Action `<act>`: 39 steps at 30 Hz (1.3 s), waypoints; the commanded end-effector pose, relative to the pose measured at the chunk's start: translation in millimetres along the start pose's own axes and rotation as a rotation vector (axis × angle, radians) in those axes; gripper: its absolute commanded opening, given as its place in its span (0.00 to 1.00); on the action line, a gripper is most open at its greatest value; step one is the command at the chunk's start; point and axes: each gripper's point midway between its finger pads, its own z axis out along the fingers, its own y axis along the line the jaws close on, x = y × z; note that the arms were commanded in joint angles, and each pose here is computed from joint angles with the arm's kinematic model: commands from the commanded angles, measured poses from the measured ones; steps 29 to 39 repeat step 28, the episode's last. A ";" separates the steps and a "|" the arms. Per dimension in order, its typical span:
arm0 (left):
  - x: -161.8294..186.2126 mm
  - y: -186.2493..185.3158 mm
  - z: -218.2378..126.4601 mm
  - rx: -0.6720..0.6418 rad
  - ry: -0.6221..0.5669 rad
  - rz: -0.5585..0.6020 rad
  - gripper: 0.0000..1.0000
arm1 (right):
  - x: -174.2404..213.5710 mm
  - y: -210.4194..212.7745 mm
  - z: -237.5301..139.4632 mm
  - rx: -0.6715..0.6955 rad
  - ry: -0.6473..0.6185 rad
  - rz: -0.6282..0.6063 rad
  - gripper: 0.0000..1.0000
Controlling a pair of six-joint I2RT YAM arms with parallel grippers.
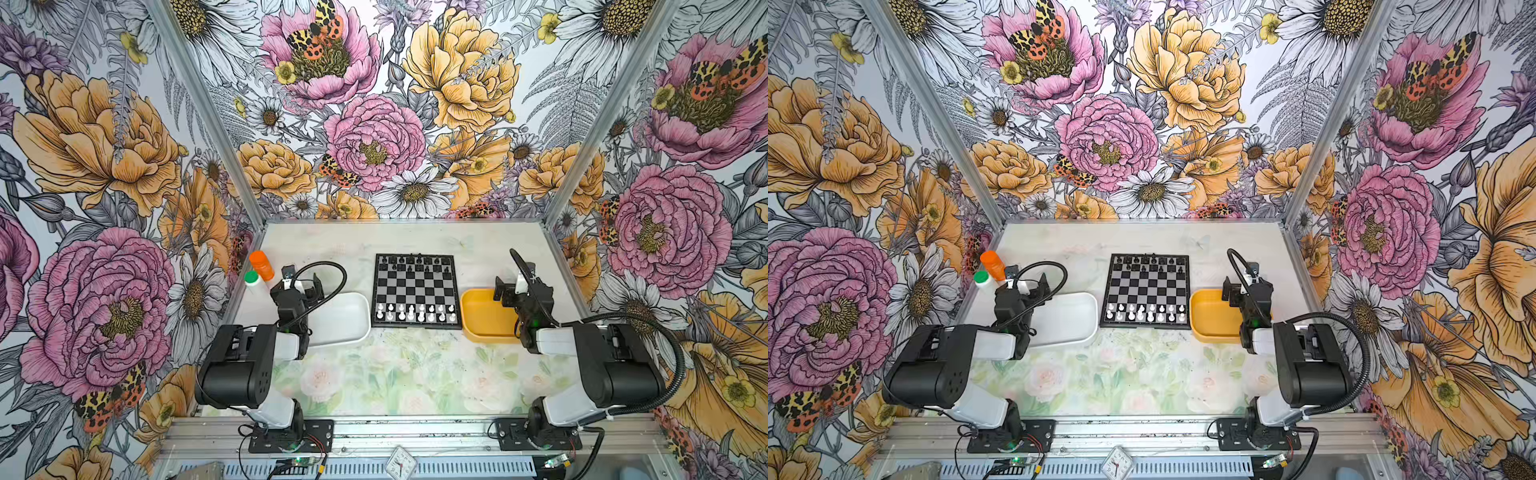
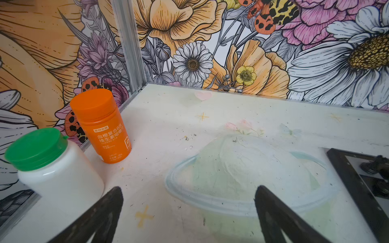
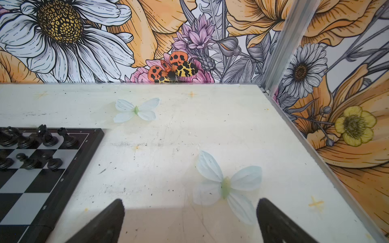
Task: Set up the chess pieces on the board
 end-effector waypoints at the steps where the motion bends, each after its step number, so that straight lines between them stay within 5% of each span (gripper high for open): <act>1: -8.3 -1.3 1.7 -0.009 -0.027 0.008 0.99 | -8.8 2.0 0.2 -0.011 -0.036 0.011 1.00; 39: -7.2 -6.8 3.8 0.048 -0.012 0.004 0.99 | -8.5 1.1 0.3 -0.013 -0.034 0.014 1.00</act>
